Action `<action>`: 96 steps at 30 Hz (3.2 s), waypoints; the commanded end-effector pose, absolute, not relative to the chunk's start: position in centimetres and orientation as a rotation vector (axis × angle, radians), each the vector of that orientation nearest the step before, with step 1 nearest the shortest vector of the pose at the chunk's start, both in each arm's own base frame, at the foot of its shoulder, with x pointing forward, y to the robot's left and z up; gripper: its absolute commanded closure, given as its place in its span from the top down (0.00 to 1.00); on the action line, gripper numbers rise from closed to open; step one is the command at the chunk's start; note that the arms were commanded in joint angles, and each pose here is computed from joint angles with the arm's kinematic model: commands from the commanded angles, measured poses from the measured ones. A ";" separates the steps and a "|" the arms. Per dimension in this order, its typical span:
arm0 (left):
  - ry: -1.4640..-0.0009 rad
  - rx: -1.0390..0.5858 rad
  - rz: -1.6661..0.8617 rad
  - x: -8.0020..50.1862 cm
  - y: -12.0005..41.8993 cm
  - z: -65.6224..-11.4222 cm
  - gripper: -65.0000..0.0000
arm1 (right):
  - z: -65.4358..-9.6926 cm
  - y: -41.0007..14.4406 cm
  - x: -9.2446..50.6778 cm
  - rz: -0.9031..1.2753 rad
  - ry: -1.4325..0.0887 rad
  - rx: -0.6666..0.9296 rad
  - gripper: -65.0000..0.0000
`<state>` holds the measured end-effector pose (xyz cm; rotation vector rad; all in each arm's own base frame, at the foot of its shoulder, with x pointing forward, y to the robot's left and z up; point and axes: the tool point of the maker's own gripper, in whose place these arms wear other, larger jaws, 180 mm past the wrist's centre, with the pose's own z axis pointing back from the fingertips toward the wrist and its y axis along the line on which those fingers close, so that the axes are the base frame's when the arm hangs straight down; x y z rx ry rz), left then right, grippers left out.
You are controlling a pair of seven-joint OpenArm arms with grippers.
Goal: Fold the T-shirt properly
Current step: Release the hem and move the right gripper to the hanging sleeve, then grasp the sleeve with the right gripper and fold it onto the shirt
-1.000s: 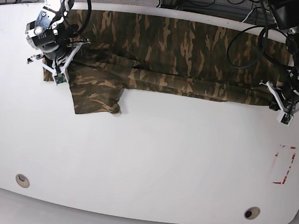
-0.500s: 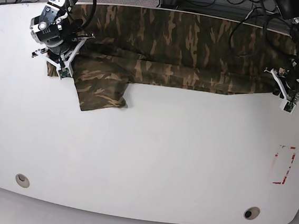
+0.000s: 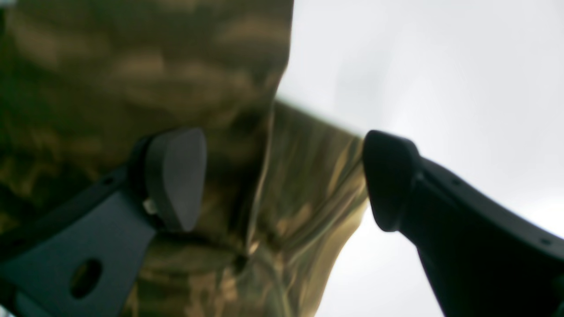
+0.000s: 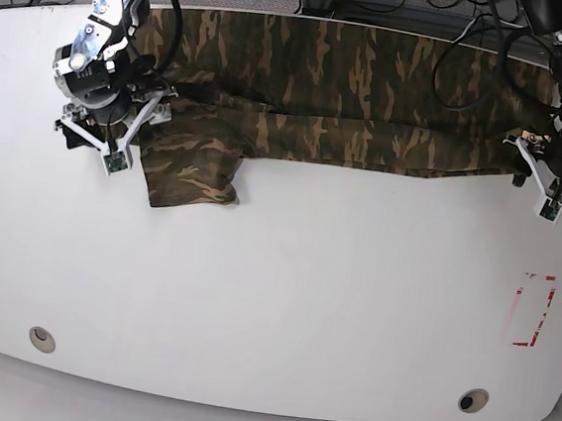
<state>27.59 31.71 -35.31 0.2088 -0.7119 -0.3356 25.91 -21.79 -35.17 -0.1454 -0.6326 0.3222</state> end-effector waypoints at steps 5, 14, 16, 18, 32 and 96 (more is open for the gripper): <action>-0.795 0.306 -0.362 28.8 32.2 -30.5 0.52 | -32.5 -21.9 30.8 0.306 -0.751 -0.146 0.81; -0.793 0.324 -0.350 29.1 32.6 -29.8 0.52 | -35.0 -21.5 35.7 0.274 -0.751 -0.021 0.81; -0.792 0.324 -0.349 29.0 32.6 -29.9 0.52 | -36.0 -21.1 36.2 0.266 -0.752 0.016 0.81; -0.790 0.324 -0.349 29.0 32.6 -29.9 0.52 | -36.9 -20.7 36.6 0.255 -0.748 0.050 0.81; -0.766 0.332 -0.321 27.8 33.7 -30.5 0.52 | -40.4 -19.4 36.6 0.222 -0.736 0.150 0.81; -0.666 0.246 -0.260 26.5 33.8 -35.0 0.52 | -34.9 -1.6 17.7 0.636 -0.494 0.857 0.00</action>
